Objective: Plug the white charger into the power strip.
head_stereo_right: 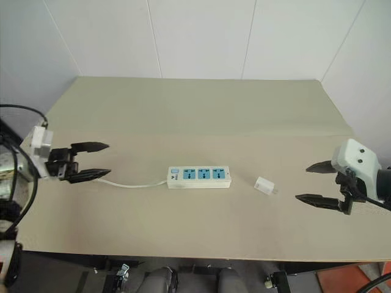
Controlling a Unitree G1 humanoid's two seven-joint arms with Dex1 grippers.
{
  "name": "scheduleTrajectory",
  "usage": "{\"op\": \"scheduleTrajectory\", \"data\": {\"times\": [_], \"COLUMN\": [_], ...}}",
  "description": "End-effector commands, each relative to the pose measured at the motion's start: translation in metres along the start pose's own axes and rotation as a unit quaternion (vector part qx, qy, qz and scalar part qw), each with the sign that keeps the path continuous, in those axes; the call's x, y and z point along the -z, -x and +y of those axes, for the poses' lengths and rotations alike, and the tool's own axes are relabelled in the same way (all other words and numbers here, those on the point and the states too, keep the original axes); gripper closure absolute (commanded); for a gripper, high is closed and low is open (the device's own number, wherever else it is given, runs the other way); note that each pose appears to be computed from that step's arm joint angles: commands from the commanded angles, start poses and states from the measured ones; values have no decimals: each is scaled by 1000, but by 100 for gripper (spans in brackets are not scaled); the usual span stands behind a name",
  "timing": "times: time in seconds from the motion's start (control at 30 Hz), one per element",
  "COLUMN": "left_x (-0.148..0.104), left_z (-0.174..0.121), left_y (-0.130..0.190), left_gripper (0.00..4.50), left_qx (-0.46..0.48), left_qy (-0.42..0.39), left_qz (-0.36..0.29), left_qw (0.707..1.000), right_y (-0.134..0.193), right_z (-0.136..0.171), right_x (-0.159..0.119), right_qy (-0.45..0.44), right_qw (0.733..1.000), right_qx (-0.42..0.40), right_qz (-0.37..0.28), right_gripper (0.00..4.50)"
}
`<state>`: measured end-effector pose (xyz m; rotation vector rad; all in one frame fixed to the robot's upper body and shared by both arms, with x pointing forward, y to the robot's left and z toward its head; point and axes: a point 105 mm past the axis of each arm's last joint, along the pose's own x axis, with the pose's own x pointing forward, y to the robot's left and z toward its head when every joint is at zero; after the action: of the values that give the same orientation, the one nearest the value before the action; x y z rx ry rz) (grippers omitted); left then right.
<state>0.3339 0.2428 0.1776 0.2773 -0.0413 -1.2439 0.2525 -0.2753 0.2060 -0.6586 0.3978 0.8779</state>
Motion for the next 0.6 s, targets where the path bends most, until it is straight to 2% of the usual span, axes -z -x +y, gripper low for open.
{"op": "scheduleTrajectory", "data": {"times": [0.03, 0.3, 0.6], "left_x": [12, 31, 36], "left_z": [0, -9, -16], "left_y": [-29, -88, -116], "left_gripper": [4, 4, 4], "left_qx": [35, 97, 118], "left_qy": [-20, -53, -50], "left_qz": [21, 43, 40], "left_qw": [999, 993, 991], "right_y": [4, 1, 2], "right_z": [1, 14, 24], "right_x": [-16, -21, -21], "right_qy": [19, 16, 5], "right_qw": [999, 999, 999], "right_qx": [15, 18, 27], "right_qz": [-25, -35, -38], "right_gripper": [0, 0, 0]}}
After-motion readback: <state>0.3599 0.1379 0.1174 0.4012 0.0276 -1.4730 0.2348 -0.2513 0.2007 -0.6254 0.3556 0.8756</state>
